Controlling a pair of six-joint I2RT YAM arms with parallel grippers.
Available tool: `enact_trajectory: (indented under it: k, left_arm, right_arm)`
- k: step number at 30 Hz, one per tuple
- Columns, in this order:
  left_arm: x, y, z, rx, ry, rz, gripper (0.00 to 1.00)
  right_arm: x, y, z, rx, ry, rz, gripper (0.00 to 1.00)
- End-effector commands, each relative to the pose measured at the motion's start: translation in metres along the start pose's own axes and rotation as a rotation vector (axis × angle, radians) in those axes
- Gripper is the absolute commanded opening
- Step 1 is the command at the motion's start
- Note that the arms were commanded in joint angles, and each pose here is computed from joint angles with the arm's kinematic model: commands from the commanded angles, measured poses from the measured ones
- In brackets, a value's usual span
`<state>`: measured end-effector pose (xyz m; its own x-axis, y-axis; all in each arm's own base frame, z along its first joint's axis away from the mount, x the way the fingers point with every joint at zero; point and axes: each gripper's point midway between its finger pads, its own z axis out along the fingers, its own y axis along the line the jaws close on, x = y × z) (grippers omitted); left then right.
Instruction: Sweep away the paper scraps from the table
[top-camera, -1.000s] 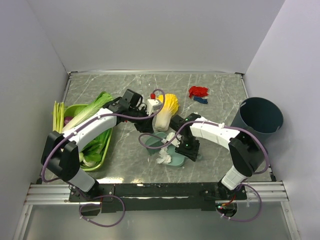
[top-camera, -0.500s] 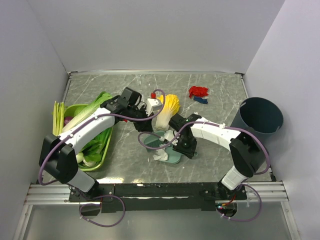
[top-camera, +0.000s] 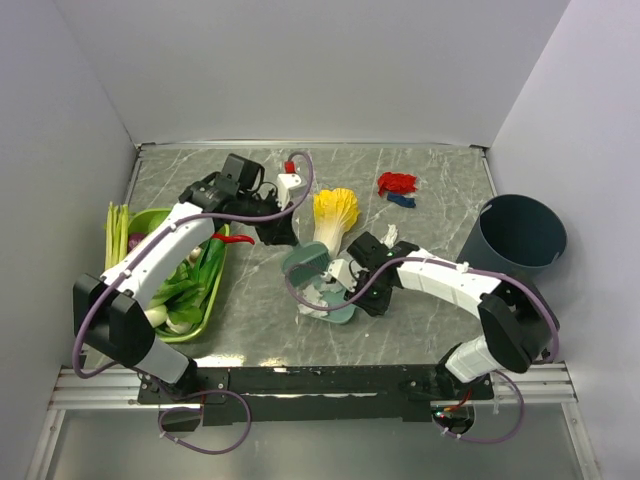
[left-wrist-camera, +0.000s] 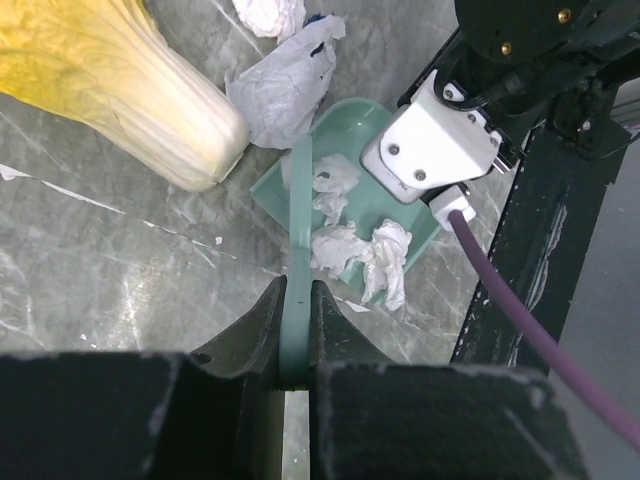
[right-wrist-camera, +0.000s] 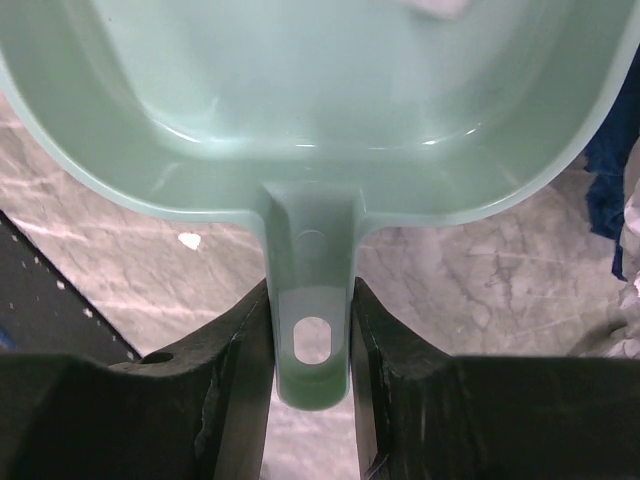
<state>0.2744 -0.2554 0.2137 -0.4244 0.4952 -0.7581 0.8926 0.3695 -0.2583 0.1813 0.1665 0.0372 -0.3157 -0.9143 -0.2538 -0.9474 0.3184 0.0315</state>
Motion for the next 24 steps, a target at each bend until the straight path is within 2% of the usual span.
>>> enact_trajectory:
  k: [1,3,6,11,15,16,18,19,20,21,24]
  left_arm:
    - [-0.023,-0.016,-0.025,0.025,-0.048,0.033,0.01]
    - [-0.029,-0.015,-0.032,0.009,-0.066,0.035,0.01]
    - [-0.053,-0.019,-0.049,-0.015,-0.155,0.057,0.01]
    - [-0.108,-0.035,-0.090,-0.041,-0.357,0.182,0.01]
    - [-0.134,-0.025,-0.114,-0.110,-0.457,0.166,0.01]
    - [-0.138,-0.008,-0.122,-0.218,-0.476,0.121,0.01]
    - [-0.149,0.013,-0.139,-0.348,-0.526,0.116,0.01]
    - [-0.153,0.027,-0.156,-0.468,-0.559,0.104,0.01]
    - [-0.147,0.040,-0.160,-0.531,-0.566,0.094,0.01]
    - [-0.157,0.047,-0.173,-0.604,-0.628,0.120,0.01]
    - [-0.150,0.066,-0.191,-0.752,-0.638,0.137,0.01]
  right_arm:
    - [-0.029,-0.010,-0.010,0.030,-0.188,0.013,0.00]
    - [-0.035,-0.011,-0.012,0.032,-0.246,0.009,0.00]
    - [-0.043,-0.013,-0.016,0.053,-0.312,-0.018,0.00]
    - [-0.052,-0.013,-0.027,0.059,-0.355,-0.009,0.00]
    - [-0.069,-0.010,-0.043,0.043,-0.424,-0.018,0.00]
    - [-0.068,-0.007,-0.047,0.024,-0.411,0.001,0.00]
    - [-0.085,-0.010,-0.070,0.039,-0.468,0.011,0.00]
    - [-0.087,-0.009,-0.074,0.044,-0.477,0.006,0.00]
    - [-0.087,-0.010,-0.077,0.051,-0.475,0.000,0.00]
    - [-0.090,-0.012,-0.084,0.062,-0.482,-0.011,0.00]
    - [-0.086,-0.029,-0.100,0.156,-0.417,-0.022,0.00]
